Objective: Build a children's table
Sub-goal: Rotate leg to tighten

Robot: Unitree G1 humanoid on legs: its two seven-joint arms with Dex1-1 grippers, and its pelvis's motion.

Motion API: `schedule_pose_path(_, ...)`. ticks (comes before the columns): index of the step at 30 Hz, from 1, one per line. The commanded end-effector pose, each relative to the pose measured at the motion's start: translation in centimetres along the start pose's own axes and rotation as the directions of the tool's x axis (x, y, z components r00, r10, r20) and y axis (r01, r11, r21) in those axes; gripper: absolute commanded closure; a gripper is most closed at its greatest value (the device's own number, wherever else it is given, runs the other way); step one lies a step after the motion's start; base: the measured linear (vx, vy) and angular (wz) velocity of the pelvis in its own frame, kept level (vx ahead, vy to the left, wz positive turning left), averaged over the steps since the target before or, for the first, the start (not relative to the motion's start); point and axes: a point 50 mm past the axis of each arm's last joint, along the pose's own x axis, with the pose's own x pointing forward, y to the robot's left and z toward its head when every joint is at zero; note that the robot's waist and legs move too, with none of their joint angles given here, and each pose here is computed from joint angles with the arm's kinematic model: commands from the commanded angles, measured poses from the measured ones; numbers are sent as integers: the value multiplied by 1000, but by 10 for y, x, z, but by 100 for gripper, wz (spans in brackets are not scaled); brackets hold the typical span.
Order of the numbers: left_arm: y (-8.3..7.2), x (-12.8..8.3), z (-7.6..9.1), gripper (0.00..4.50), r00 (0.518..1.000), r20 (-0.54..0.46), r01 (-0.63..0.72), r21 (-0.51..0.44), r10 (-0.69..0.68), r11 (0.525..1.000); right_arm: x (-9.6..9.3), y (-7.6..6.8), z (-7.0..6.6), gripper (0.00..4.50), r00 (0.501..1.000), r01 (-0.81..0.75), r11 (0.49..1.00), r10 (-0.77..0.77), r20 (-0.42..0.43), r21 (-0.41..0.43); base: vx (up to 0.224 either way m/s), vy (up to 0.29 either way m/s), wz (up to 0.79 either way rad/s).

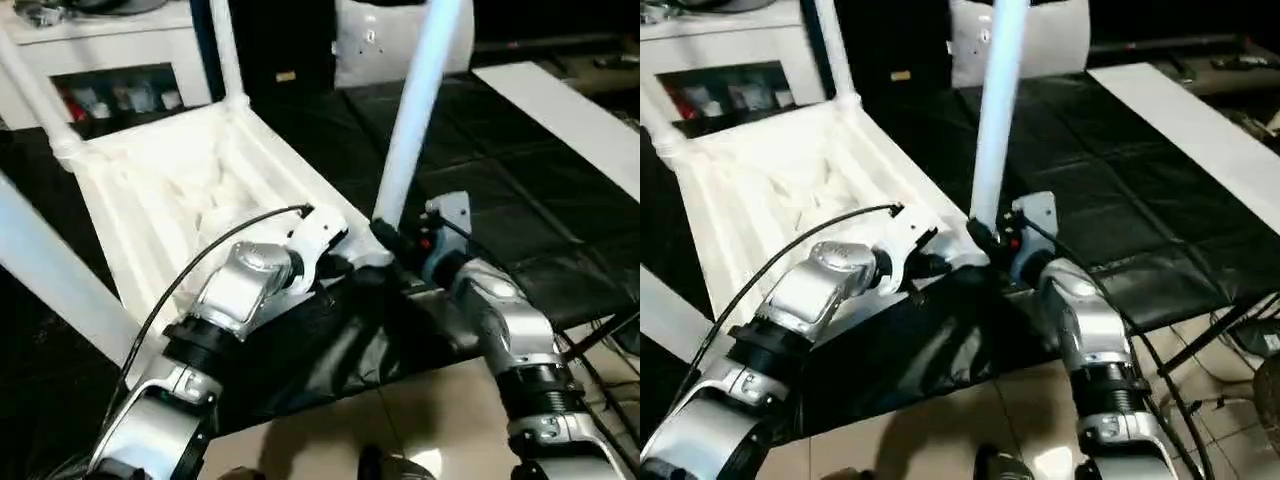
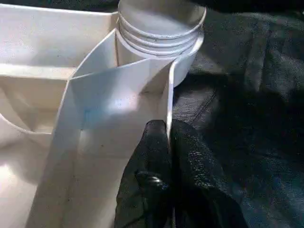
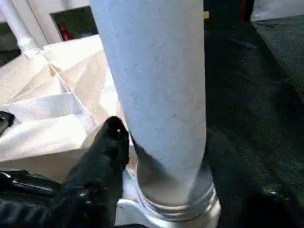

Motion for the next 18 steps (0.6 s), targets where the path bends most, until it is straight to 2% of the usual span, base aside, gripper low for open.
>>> schedule_pose_path(1,5,-5,11,450,999,42,-25,47,23,999,-1,13,-14,148,993,-104,995,104,-64,3,0,0,0)
schedule_pose_path(3,6,-8,9,450,999,43,-8,61,6,998,-7,8,-10,137,991,-120,992,118,-60,-25,0,0,0)
schedule_pose_path(4,7,-10,7,450,999,45,4,70,-7,998,-12,5,-8,112,990,-129,991,127,-57,-42,0,0,0)
schedule_pose_path(5,7,-10,7,450,999,45,4,70,-7,998,-12,5,-8,112,990,-129,991,127,-57,-42,0,0,0)
schedule_pose_path(7,9,-17,-1,450,997,23,69,132,-73,989,-31,-13,4,91,982,-183,976,176,-66,-117,0,0,0)
schedule_pose_path(9,9,-21,-6,450,994,10,102,166,-105,981,-39,-19,8,80,973,-226,962,216,-81,-152,0,0,0)
schedule_pose_path(11,7,-27,-12,450,981,-2,188,210,-192,959,-52,-25,13,62,946,-316,931,296,-131,-180,26,-21,2)
schedule_pose_path(14,3,-33,-16,450,961,-16,272,245,-277,930,-59,-28,17,57,919,-384,900,352,-176,-206,55,-48,7)
schedule_pose_path(18,1,-43,-27,450,908,-99,416,322,-407,851,-65,-24,22,57,833,-545,818,503,-232,-184,26,-24,1)
